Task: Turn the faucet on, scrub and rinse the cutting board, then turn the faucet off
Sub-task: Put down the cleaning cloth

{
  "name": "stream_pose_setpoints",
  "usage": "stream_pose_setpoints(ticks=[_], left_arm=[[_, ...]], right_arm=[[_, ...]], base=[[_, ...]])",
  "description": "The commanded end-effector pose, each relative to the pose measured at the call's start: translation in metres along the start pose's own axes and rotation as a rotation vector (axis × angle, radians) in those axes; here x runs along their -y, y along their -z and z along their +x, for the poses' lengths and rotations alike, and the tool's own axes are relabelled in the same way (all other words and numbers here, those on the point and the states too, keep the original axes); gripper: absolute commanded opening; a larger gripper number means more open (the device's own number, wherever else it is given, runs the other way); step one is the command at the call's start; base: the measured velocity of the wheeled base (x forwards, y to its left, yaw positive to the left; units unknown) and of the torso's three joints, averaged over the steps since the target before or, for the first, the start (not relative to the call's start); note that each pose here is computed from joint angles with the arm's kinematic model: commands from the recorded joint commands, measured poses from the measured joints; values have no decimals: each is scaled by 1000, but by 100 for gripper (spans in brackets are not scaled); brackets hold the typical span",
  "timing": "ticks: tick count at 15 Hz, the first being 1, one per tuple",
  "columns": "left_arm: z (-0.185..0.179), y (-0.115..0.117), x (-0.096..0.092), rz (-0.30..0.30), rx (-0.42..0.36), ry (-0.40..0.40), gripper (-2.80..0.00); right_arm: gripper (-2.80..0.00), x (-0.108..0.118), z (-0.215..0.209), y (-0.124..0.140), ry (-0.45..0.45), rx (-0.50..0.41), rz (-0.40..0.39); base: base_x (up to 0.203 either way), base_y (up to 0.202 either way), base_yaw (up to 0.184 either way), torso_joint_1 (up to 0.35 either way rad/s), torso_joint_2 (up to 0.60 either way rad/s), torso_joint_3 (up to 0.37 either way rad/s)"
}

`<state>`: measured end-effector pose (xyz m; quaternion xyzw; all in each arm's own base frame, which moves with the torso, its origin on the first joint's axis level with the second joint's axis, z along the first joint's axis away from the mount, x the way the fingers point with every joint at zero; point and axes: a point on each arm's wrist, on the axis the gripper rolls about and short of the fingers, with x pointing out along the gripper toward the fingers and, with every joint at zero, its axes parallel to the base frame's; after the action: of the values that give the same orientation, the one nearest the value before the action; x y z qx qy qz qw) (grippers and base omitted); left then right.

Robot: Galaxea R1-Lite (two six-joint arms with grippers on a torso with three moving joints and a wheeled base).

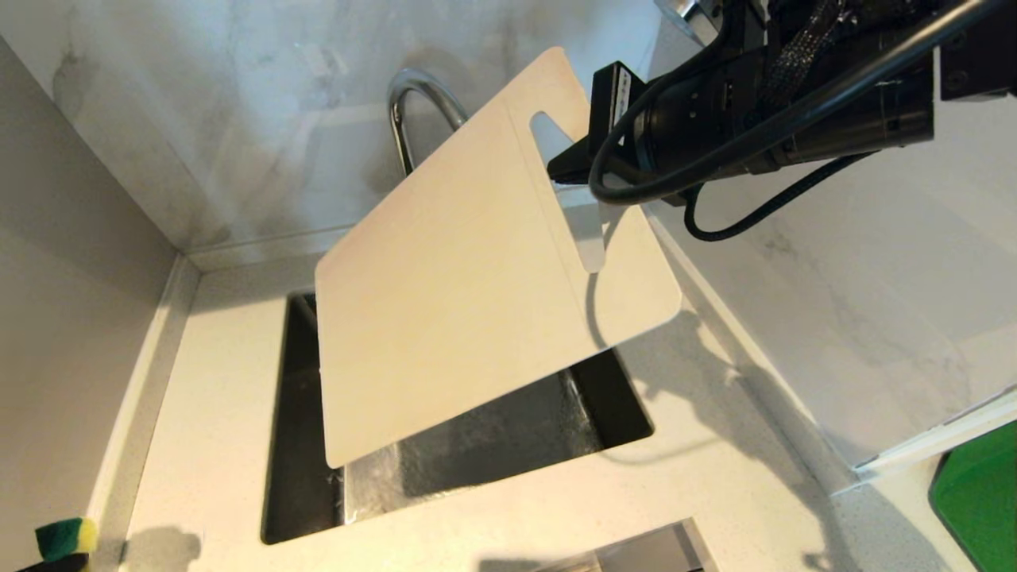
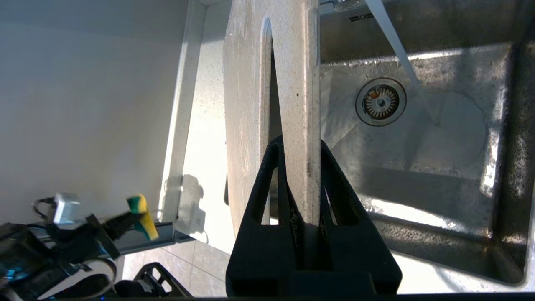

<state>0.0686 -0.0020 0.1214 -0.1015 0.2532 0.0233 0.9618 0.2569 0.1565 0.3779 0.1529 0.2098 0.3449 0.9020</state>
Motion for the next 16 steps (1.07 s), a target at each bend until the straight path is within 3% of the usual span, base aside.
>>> stream_pose_setpoints(ticks=[1,6,9,16], left_arm=[[5,12,-2,3,-81,-14,-280],[26,8,0,4,-228,-43,-280],[43,-12,5,-14,-251,-51,-280],[77,-30,10,-29,-256,-59,-280]], right_arm=[[-280,0,0,0,-1,-2,3],[-280,1,1,1,-1,-4,5],[-280,0,0,0,-2,-3,4],[-280,1,2,0,-1,-2,5]], base=[[0,0,0,0,0,0],[0,0,0,0,0,0],[0,0,0,0,0,0],[0,0,0,0,0,0]])
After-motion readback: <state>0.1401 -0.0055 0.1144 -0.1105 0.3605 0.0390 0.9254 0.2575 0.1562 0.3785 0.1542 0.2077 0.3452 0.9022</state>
